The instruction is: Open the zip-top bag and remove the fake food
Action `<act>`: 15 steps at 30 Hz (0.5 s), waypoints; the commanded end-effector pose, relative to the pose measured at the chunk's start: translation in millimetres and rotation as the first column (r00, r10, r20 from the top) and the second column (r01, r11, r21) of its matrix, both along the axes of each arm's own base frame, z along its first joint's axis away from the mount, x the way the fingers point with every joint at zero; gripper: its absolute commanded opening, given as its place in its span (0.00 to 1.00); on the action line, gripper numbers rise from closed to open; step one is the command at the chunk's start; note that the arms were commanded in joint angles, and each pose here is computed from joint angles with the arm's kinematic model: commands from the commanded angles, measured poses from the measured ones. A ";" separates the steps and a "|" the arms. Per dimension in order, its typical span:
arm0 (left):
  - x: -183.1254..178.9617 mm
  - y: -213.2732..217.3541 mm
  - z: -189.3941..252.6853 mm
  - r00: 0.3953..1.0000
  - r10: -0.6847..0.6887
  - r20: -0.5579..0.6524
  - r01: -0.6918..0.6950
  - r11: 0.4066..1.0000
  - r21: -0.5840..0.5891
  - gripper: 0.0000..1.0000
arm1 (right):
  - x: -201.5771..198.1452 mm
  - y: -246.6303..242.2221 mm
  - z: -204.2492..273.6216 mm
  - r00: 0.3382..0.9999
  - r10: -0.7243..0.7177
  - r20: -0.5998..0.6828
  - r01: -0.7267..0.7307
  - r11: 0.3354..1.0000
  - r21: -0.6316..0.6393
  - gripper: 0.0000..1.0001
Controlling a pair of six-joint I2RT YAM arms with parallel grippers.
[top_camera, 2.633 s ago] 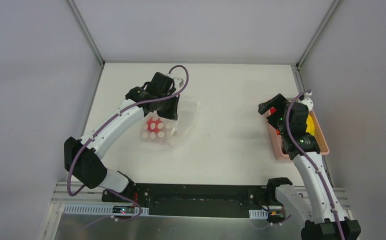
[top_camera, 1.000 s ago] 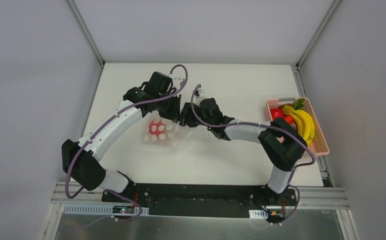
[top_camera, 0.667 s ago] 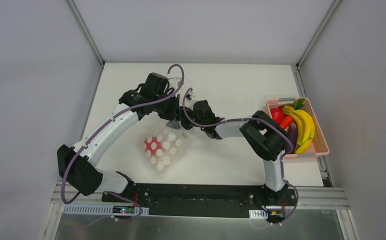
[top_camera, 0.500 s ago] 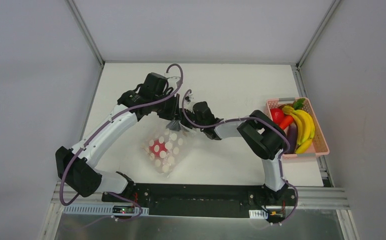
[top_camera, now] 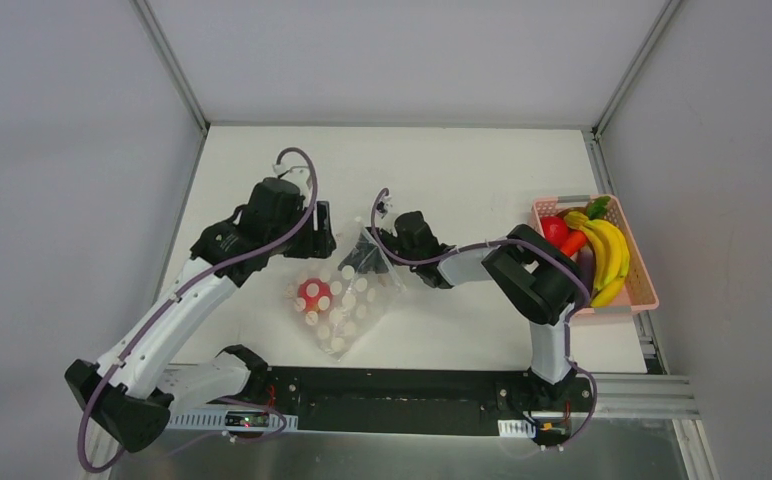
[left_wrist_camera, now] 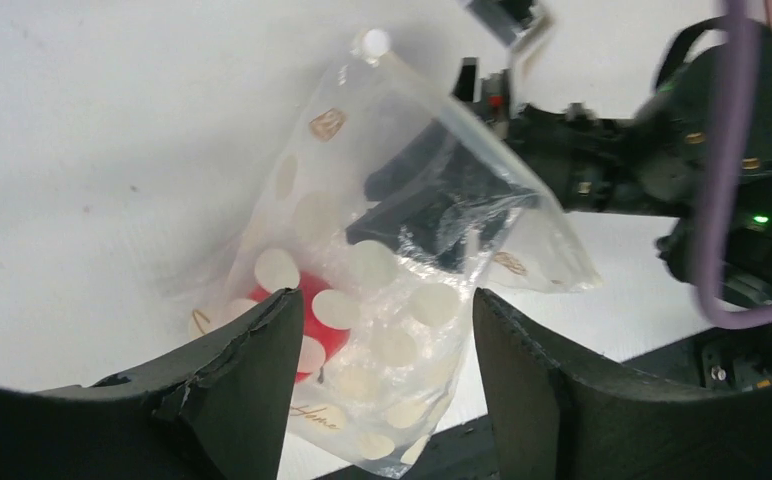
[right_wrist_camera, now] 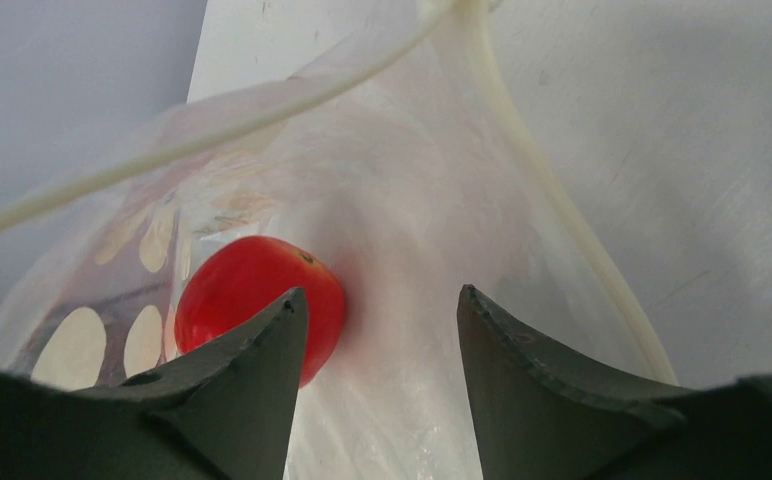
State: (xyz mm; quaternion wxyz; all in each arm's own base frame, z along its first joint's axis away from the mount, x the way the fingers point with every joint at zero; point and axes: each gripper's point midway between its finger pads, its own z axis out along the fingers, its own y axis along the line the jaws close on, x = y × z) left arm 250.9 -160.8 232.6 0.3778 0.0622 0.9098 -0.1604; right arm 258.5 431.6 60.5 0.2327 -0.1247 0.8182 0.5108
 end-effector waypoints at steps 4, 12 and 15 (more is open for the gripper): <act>-42.0 58.3 -68.2 0.955 0.285 -0.081 -0.282 0.958 0.048 0.62 | -17.0 4.0 41.5 0.991 0.103 0.089 -0.111 0.990 0.090 0.65; -69.7 72.9 -113.6 0.911 0.381 -0.157 -0.381 0.924 0.031 0.40 | -27.3 1.6 41.1 0.987 0.141 0.082 -0.150 0.983 0.105 0.70; -74.2 71.4 -124.5 0.908 0.378 -0.184 -0.378 0.925 0.032 0.24 | -31.8 0.9 40.7 0.984 0.160 0.075 -0.167 0.979 0.113 0.73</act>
